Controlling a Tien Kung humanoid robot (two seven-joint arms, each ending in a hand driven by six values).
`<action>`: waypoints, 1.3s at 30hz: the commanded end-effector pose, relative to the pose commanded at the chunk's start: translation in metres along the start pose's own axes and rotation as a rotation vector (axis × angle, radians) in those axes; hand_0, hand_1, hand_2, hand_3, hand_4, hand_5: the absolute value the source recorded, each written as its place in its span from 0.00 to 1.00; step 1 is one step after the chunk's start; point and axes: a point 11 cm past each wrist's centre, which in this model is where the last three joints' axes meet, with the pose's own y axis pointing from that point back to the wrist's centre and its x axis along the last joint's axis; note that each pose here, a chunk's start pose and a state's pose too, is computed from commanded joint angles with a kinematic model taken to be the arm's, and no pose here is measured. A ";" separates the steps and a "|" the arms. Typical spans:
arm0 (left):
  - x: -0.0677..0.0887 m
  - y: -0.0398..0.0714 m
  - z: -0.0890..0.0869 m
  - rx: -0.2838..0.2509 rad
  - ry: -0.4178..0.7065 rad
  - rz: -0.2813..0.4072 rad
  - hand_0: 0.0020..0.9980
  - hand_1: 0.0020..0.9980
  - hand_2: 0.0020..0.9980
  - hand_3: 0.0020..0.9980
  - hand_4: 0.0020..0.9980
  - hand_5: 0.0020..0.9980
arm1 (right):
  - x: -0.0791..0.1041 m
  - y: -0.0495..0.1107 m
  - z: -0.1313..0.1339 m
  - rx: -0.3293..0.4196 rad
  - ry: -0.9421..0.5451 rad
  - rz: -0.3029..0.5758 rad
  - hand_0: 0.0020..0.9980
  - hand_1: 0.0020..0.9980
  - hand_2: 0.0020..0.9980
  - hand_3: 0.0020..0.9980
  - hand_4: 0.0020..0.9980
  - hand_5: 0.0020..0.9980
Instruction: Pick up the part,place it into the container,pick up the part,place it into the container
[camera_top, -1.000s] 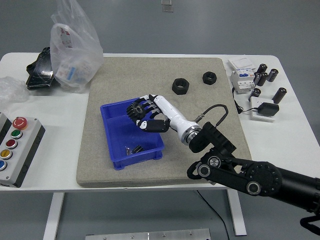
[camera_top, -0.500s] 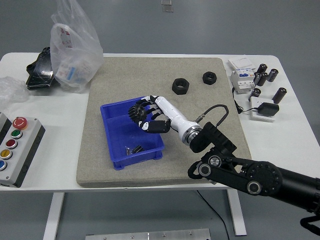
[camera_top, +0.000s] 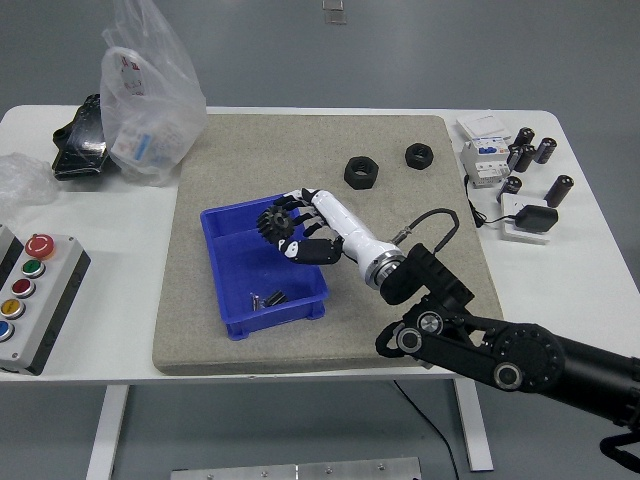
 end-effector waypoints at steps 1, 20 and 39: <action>0.000 0.000 0.000 0.000 0.000 0.000 0.63 0.54 0.54 0.62 0.71 0.43 | 0.000 0.000 0.000 -0.001 0.000 -0.001 0.58 0.68 0.77 0.76 0.71 0.17; -0.001 0.000 -0.002 0.001 0.001 -0.003 0.63 0.53 0.54 0.62 0.71 0.43 | 0.034 0.007 0.002 0.014 -0.025 0.156 0.58 0.68 0.77 0.76 0.75 0.24; -0.011 0.001 -0.001 -0.014 -0.028 -0.017 0.63 0.53 0.54 0.62 0.71 0.43 | 0.149 0.091 0.123 -0.028 -0.496 0.720 0.56 0.67 0.73 0.69 0.73 0.32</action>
